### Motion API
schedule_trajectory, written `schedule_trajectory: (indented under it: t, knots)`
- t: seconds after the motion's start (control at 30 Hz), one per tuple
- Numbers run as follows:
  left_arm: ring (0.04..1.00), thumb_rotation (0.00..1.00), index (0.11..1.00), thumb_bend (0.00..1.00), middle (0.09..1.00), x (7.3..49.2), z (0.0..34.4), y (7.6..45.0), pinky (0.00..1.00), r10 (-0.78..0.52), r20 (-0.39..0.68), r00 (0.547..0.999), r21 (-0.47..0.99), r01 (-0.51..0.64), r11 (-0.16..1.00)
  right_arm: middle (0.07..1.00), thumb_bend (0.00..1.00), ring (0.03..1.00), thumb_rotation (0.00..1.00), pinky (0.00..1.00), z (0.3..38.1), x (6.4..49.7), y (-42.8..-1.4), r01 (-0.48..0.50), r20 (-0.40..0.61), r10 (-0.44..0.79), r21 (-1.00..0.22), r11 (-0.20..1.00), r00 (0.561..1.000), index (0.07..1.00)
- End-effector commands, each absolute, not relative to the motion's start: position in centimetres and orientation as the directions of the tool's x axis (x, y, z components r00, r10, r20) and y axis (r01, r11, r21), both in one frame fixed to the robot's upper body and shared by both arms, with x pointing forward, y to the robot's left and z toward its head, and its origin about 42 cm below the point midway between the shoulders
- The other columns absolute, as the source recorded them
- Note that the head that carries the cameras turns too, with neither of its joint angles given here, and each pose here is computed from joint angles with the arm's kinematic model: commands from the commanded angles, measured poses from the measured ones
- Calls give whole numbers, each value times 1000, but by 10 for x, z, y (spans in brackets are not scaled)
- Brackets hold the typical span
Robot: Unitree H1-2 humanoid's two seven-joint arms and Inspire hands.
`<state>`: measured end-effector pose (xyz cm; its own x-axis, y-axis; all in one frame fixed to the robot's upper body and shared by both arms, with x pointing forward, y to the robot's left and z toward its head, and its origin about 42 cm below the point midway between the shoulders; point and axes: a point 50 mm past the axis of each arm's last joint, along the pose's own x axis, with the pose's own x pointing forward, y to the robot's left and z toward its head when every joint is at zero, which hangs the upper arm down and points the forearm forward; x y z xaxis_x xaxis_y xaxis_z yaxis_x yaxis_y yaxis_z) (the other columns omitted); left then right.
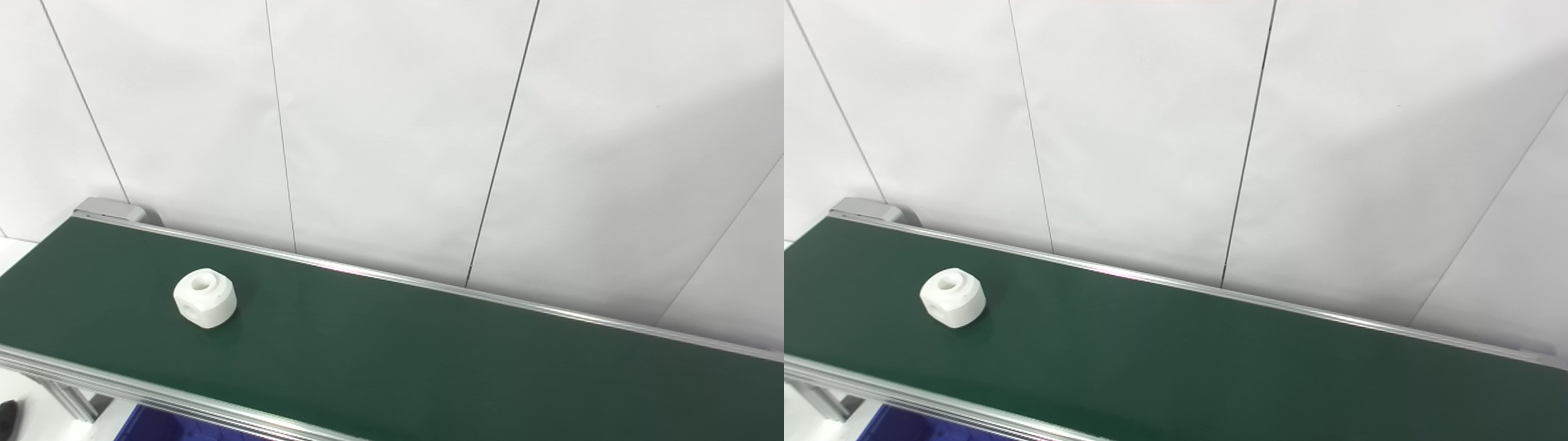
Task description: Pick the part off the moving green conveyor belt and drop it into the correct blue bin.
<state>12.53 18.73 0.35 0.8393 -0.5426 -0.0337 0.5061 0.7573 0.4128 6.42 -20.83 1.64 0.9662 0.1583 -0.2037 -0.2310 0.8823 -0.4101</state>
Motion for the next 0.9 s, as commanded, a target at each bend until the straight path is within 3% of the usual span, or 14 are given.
schedule_trajectory:
  t: [0.0,0.2,0.3,0.57,0.77,0.87]
  knots:
    - [805,584,863,867,870,135,24,195,701,-543,55,838,397,481,782,1000,842,1000,439,997,20,66,-207,-219,-144,175,-395,892,974,1000]
    - [802,629,857,861,863,152,63,211,691,-513,193,837,419,402,814,1000,863,1000,447,1000,24,71,-197,-203,-145,162,-337,919,976,1000]
    - [831,622,877,860,886,173,92,226,733,-510,262,820,433,372,821,1000,864,1000,468,1000,25,73,-194,-200,-135,163,-332,922,977,1000]
    - [887,517,921,843,938,226,145,255,809,-525,366,768,506,310,805,1000,866,1000,486,1000,31,78,-191,-206,-123,174,-332,921,977,1000]
    - [980,468,969,872,990,252,172,255,949,-560,405,722,545,302,783,1000,857,1000,497,1000,34,78,-196,-196,-98,172,-358,913,980,1000]
    - [999,362,979,857,1000,263,187,253,956,-577,406,709,566,300,768,1000,859,1000,495,1000,38,79,-198,-197,-106,170,-353,915,980,1000]
